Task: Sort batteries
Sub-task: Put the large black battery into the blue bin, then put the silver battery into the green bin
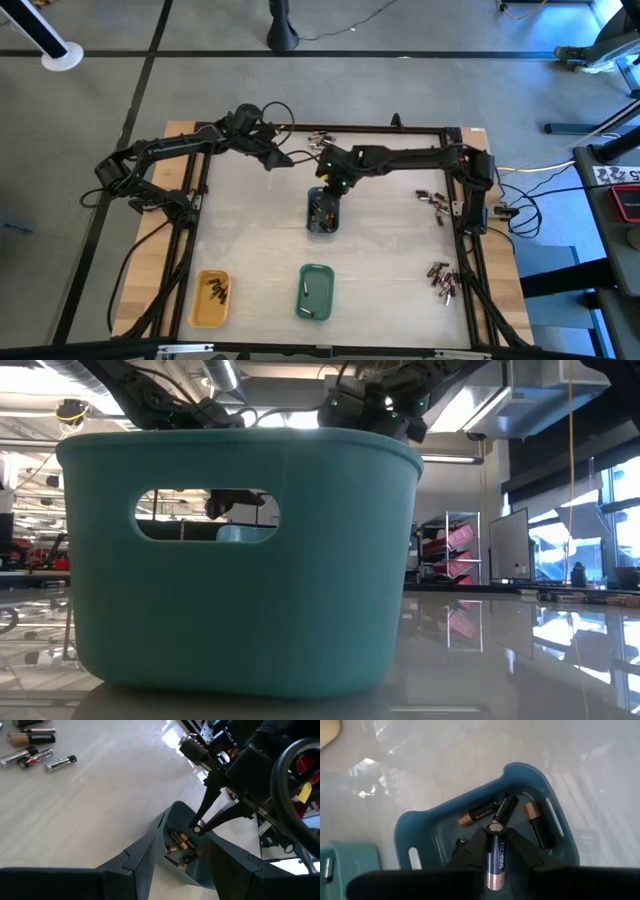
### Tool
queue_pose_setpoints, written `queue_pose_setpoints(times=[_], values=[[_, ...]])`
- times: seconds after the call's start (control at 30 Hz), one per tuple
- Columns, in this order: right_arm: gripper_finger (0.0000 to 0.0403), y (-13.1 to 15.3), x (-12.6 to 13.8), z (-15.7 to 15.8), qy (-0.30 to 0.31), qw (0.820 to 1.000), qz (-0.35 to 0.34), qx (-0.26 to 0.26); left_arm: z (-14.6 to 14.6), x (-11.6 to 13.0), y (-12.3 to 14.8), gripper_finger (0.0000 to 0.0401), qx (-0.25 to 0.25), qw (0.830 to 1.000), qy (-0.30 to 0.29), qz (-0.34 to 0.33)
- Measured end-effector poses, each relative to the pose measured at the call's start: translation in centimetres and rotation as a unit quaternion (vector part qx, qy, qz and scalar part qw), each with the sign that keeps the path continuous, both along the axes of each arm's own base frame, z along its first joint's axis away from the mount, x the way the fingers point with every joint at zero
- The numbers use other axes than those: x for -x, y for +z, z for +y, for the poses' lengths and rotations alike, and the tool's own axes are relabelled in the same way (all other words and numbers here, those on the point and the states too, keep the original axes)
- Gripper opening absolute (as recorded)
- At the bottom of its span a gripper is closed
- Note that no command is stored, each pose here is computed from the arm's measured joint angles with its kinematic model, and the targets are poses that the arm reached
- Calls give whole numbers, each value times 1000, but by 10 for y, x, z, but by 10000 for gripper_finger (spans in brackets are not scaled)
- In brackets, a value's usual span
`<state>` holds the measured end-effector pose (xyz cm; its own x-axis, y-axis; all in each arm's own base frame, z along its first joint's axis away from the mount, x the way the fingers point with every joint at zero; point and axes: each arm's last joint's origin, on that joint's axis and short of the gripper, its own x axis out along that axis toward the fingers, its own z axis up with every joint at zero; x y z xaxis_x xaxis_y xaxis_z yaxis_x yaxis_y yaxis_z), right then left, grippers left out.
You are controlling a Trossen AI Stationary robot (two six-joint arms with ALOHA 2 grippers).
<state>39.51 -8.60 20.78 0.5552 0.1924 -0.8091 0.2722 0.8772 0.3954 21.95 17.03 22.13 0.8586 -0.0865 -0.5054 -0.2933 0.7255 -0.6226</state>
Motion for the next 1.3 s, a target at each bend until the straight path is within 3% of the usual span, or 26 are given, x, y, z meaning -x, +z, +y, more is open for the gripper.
queue_pose_setpoints(times=[0.17, 0.5, 0.73, 0.97, 1.13, 1.3], values=[[50, -1, 3, -7, 11, 1000, 0, 7, 0, 0, 0, 159, 11, 1000, 8, 2], [121, 0, 7, -22, 14, 1000, -7, 0, 0, 0, 0, 159, 15, 1000, 15, 5], [139, 3, 11, -34, 2, 1000, -14, -2, 2, 1, -2, 159, 8, 998, 50, 25], [136, 33, 24, -50, -11, 997, -70, 0, 3, 7, -9, 159, -5, 989, 113, 93], [136, 55, 36, -63, -35, 994, -102, 22, 4, 8, -10, 159, -41, 986, 120, 111], [136, 71, 50, -79, -36, 989, -129, 59, 14, -4, -3, 159, -42, 985, 125, 110]])
